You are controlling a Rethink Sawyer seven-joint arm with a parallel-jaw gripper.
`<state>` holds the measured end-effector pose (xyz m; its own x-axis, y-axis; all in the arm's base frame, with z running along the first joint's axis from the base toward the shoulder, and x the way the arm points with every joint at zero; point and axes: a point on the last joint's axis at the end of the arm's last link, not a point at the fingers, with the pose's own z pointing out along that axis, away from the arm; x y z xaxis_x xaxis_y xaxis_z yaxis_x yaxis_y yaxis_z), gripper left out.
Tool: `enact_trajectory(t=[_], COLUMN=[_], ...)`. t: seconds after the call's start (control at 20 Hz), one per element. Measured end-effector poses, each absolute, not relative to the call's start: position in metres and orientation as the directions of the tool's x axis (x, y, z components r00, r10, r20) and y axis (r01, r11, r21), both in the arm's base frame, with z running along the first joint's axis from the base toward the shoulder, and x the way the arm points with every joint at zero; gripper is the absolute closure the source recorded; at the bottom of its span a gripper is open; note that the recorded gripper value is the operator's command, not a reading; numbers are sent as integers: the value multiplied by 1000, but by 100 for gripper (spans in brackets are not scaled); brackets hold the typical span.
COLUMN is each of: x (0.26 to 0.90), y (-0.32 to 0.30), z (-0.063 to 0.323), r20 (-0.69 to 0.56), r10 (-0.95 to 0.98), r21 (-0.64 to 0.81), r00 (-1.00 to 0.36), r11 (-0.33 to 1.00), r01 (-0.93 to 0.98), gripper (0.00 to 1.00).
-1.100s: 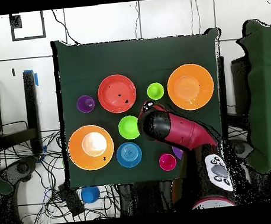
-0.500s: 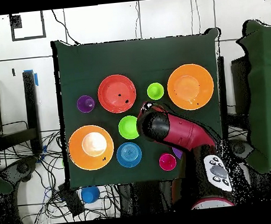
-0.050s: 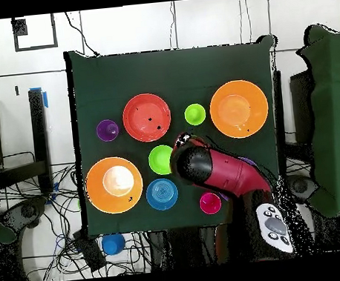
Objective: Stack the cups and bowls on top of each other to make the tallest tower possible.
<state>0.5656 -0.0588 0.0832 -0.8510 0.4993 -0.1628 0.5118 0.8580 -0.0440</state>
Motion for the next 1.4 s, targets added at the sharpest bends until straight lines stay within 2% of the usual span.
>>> enact_trajectory(t=[0.4, 0.75, 1.4], x=[536, 501, 451], y=[-52, -55, -62], z=[88, 72, 52], r20=[-123, -84, -85], r10=[515, 536, 526], r21=[-47, -59, -77], r00=[-848, -840, -846], r11=[851, 839, 843], r01=[524, 541, 532], gripper=[0, 0, 0])
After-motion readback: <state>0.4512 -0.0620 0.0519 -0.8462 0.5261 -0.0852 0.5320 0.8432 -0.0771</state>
